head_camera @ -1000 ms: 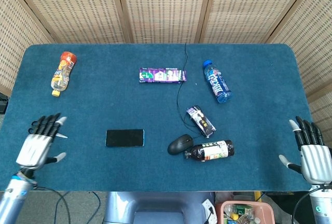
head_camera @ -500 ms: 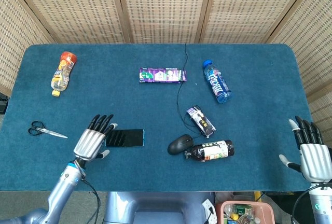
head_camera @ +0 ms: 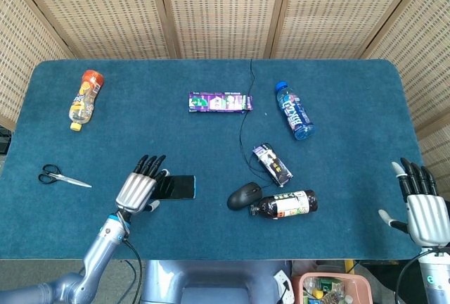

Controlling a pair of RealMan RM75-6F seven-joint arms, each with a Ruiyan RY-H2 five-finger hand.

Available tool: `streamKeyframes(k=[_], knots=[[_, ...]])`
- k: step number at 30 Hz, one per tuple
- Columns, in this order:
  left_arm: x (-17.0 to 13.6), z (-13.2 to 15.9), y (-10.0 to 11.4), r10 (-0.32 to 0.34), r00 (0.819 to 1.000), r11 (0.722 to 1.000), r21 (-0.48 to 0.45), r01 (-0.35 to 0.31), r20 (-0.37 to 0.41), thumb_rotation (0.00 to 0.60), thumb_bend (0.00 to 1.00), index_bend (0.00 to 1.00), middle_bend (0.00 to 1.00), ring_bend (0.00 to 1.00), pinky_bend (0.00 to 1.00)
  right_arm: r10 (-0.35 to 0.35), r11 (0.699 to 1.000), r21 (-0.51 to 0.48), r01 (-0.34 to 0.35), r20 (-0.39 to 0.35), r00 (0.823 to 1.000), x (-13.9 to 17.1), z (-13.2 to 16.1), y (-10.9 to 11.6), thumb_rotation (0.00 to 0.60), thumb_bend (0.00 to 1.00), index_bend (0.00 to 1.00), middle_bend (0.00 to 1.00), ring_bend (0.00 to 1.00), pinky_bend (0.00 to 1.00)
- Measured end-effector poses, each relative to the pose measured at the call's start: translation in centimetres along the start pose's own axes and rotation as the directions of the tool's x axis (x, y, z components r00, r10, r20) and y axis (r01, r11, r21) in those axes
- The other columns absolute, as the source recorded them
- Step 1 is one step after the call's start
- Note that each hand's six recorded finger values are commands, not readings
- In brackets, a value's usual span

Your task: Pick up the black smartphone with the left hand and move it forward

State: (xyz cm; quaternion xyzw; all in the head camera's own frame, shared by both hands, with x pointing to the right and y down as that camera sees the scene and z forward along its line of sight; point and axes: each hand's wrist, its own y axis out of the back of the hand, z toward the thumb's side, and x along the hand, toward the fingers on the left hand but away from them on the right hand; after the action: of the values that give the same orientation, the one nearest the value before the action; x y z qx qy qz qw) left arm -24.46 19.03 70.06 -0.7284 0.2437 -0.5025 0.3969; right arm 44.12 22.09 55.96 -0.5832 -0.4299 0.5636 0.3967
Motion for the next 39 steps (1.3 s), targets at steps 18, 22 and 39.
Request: streamKeyframes(k=[18, 22, 39], knots=[[2.0, 2.0, -2.2, -0.022, 0.999, 0.999, -0.043, 0.024, 0.047, 0.6, 0.22, 0.3, 0.0, 0.0, 0.0, 0.014, 1.0, 0.004, -0.014, 0.019, 1.0, -0.2, -0.5, -0.5, 0.6, 0.0, 0.0, 0.0, 0.0, 0.0], [2.3, 2.1, -2.5, -0.014, 0.999, 0.999, -0.05, 0.016, 0.044, 0.6, 0.22, 0.3, 0.0, 0.0, 0.0, 0.016, 1.0, -0.001, -0.016, 0.023, 1.0, -0.2, -0.6, -0.5, 0.6, 0.0, 0.0, 0.0, 0.0, 0.0], [3.2, 1.6, -2.5, -0.028, 0.999, 0.998, -0.052, 0.029, 0.023, 0.6, 0.31, 0.36, 0.0, 0.0, 0.0, 0.021, 1.0, -0.007, -0.021, 0.034, 0.999, -0.2, -1.0, -0.5, 0.6, 0.0, 0.0, 0.0, 0.0, 0.0]])
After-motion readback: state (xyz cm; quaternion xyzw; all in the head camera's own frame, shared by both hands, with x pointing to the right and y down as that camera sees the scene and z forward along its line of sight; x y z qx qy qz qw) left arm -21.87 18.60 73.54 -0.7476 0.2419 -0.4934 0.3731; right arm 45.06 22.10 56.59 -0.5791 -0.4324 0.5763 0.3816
